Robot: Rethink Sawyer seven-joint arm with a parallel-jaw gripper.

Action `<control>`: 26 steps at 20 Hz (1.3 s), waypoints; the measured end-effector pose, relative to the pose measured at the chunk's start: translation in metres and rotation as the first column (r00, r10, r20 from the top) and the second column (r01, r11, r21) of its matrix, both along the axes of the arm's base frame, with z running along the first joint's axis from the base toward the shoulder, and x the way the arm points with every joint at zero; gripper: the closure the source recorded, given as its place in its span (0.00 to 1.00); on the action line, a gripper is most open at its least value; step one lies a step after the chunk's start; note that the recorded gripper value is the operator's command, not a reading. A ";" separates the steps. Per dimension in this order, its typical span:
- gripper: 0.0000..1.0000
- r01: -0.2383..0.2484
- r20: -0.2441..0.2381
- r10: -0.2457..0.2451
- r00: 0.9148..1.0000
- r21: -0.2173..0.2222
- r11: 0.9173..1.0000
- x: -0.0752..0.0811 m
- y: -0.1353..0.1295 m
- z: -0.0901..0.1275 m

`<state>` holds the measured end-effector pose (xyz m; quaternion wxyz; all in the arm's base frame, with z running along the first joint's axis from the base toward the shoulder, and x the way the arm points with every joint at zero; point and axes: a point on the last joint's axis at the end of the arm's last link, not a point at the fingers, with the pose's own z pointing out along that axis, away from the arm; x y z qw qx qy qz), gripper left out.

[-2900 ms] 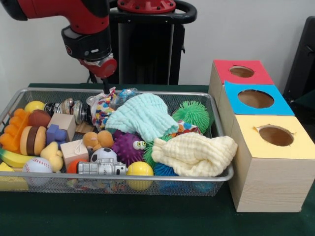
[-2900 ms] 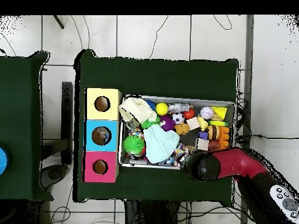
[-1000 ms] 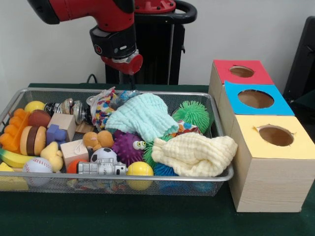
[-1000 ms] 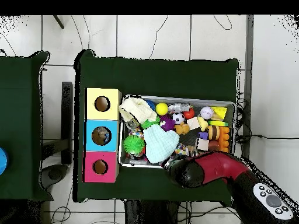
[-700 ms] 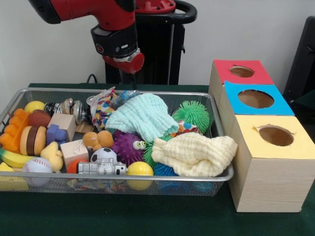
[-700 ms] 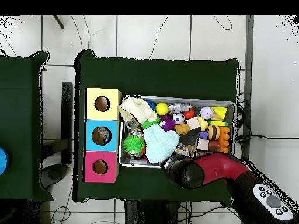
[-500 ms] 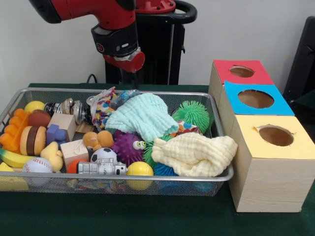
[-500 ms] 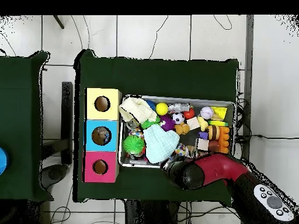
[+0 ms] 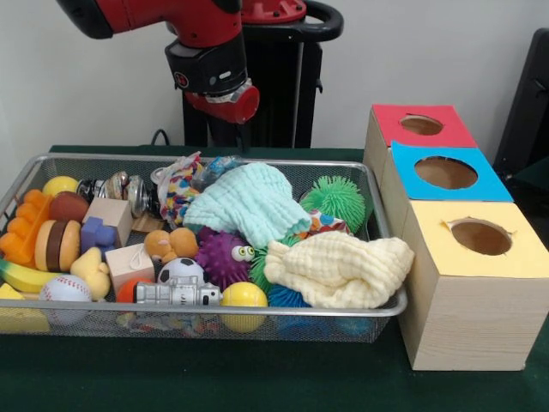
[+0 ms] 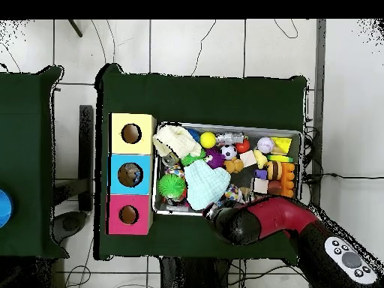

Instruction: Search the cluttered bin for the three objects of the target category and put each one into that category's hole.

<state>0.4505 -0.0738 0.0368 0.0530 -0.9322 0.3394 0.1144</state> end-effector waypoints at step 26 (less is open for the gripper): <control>0.00 -0.042 0.059 0.044 0.997 -0.041 0.998 0.004 -0.009 0.003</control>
